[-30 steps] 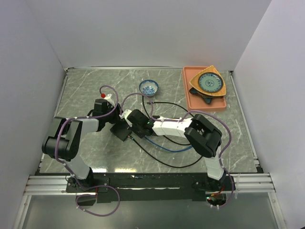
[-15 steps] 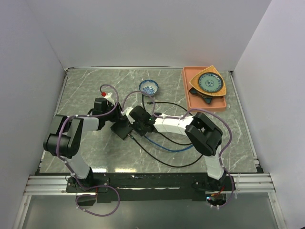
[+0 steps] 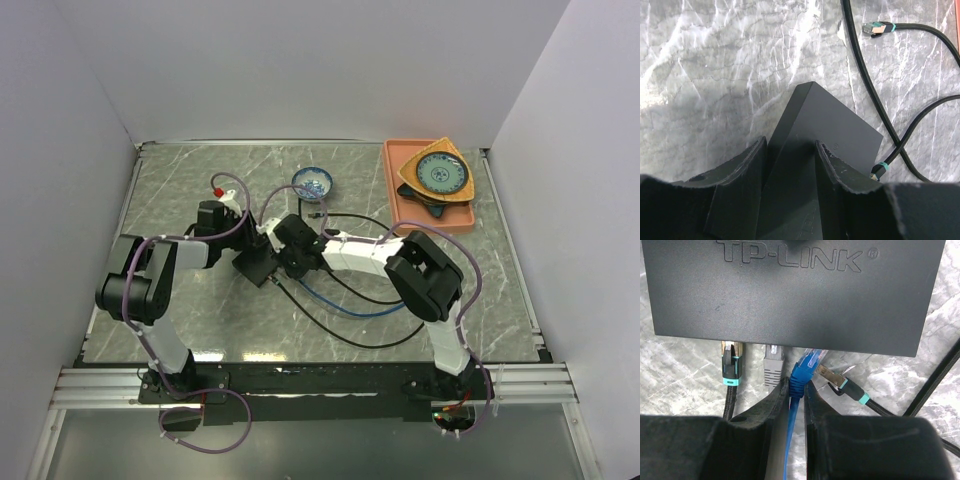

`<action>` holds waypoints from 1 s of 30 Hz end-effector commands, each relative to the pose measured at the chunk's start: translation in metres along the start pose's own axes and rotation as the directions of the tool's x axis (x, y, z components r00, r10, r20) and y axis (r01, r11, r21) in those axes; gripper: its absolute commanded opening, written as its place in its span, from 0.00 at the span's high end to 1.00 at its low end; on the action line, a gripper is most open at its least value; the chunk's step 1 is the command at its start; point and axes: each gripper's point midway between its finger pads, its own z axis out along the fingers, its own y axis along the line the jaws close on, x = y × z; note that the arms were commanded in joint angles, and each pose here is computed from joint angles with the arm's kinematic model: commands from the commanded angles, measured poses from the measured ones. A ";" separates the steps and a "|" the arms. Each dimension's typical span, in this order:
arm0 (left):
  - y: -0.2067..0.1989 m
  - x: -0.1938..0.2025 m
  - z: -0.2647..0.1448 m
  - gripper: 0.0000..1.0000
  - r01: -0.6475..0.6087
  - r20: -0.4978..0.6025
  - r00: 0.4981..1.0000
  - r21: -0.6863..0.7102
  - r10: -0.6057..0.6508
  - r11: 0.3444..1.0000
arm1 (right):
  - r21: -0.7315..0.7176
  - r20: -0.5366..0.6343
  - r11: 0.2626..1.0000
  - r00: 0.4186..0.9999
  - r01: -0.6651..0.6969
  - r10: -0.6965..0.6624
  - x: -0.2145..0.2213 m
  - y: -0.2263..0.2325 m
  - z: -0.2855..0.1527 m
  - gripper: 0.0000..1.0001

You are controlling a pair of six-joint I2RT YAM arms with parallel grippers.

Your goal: Insert the plug into the switch port

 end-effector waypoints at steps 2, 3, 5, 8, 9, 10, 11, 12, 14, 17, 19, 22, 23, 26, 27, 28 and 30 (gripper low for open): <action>-0.056 0.092 -0.016 0.72 0.159 -0.368 0.927 0.209 -0.073 0.965 | -0.031 0.619 0.998 0.785 0.058 -0.026 -0.193 0.007 -0.042 1.00; -0.057 0.091 -0.016 0.72 0.159 -0.368 0.927 0.209 -0.073 0.965 | -0.026 0.618 0.998 0.786 0.056 -0.028 -0.193 0.004 -0.042 1.00; -0.057 0.092 -0.015 0.73 0.158 -0.372 0.926 0.211 -0.071 0.965 | -0.027 0.621 0.998 0.784 0.058 -0.029 -0.195 0.003 -0.043 1.00; -0.058 0.095 -0.015 0.73 0.158 -0.382 0.922 0.208 -0.068 0.965 | -0.016 0.628 0.999 0.778 0.052 -0.031 -0.197 -0.002 -0.045 1.00; -0.058 0.095 -0.015 0.73 0.155 -0.384 0.921 0.207 -0.066 0.966 | -0.014 0.629 0.999 0.777 0.051 -0.031 -0.197 -0.002 -0.045 1.00; -0.059 0.096 -0.014 0.73 0.153 -0.385 0.921 0.210 -0.062 0.966 | -0.013 0.628 0.999 0.778 0.051 -0.031 -0.197 -0.004 -0.044 1.00; -0.059 0.096 -0.014 0.73 0.152 -0.386 0.920 0.209 -0.061 0.966 | -0.013 0.630 0.999 0.776 0.048 -0.030 -0.199 -0.005 -0.045 1.00; -0.059 0.097 -0.014 0.74 0.152 -0.390 0.919 0.209 -0.060 0.966 | -0.015 0.629 0.999 0.777 0.050 -0.029 -0.199 -0.005 -0.044 1.00; -0.060 0.098 -0.014 0.74 0.151 -0.393 0.918 0.212 -0.057 0.966 | -0.021 0.628 0.998 0.778 0.058 -0.032 -0.200 -0.004 -0.042 1.00; -0.060 0.100 -0.013 0.75 0.149 -0.399 0.915 0.208 -0.055 0.967 | -0.031 0.630 0.996 0.775 0.084 -0.045 -0.200 -0.001 -0.043 1.00; -0.059 0.099 -0.012 0.75 0.144 -0.395 0.917 0.202 -0.054 0.969 | -0.035 0.633 0.994 0.772 0.101 -0.057 -0.201 0.002 -0.045 1.00; -0.058 0.098 -0.011 0.75 0.138 -0.389 0.919 0.189 -0.055 0.972 | -0.049 0.626 0.988 0.775 0.147 -0.084 -0.200 0.008 -0.048 1.00; -0.056 0.098 -0.011 0.75 0.136 -0.388 0.920 0.180 -0.057 0.974 | -0.055 0.627 0.986 0.774 0.158 -0.089 -0.201 0.009 -0.050 1.00; -0.053 0.096 -0.010 0.75 0.131 -0.375 0.925 0.156 -0.064 0.979 | -0.088 0.620 0.973 0.776 0.212 -0.113 -0.199 0.019 -0.056 1.00; -0.052 0.096 -0.009 0.75 0.127 -0.374 0.925 0.153 -0.062 0.980 | -0.092 0.617 0.969 0.777 0.227 -0.124 -0.198 0.021 -0.056 1.00; -0.052 0.096 -0.009 0.75 0.126 -0.373 0.926 0.151 -0.062 0.980 | -0.098 0.611 0.967 0.781 0.236 -0.129 -0.196 0.021 -0.058 1.00; -0.051 0.096 -0.008 0.75 0.124 -0.369 0.927 0.142 -0.064 0.982 | -0.106 0.607 0.960 0.782 0.259 -0.144 -0.193 0.025 -0.060 1.00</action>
